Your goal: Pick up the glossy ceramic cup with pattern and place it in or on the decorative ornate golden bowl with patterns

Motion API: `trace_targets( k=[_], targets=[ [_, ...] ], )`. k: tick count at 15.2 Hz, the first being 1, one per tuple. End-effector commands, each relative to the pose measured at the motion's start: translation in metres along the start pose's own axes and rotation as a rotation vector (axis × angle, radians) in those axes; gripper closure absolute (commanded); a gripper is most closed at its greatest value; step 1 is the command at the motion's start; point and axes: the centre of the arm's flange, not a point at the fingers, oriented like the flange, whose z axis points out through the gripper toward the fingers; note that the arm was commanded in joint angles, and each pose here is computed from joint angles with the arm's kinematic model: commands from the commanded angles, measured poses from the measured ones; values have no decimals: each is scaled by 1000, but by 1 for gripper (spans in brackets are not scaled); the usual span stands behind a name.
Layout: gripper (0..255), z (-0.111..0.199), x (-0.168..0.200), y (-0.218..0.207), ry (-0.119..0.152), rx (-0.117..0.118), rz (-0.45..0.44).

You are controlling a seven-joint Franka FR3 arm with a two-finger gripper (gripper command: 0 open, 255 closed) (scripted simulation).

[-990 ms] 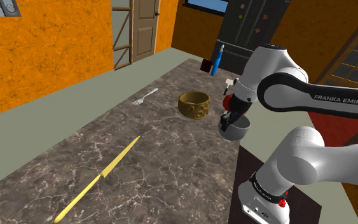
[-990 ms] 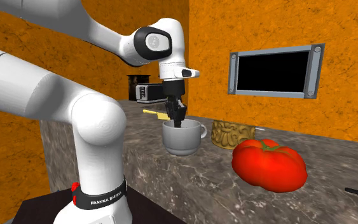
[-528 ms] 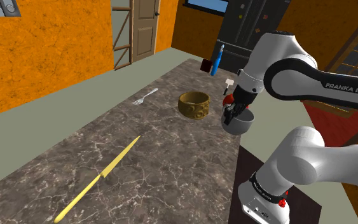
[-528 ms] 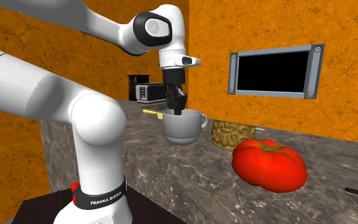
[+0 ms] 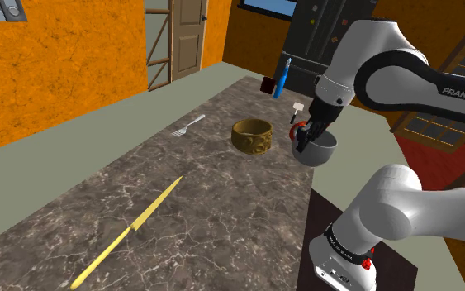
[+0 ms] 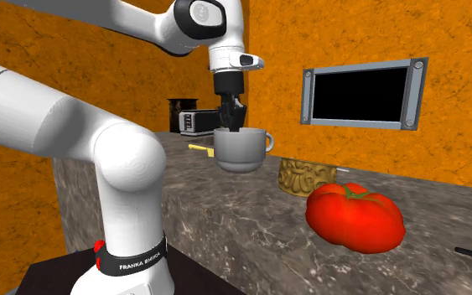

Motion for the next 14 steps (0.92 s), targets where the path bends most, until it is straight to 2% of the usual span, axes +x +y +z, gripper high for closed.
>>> trace_targets(
  k=[1, 14],
  targets=[
    [255, -11, 1, 0, 0, 0, 0],
    [255, -80, 5, 2, 0, 0, 0]
  ],
)
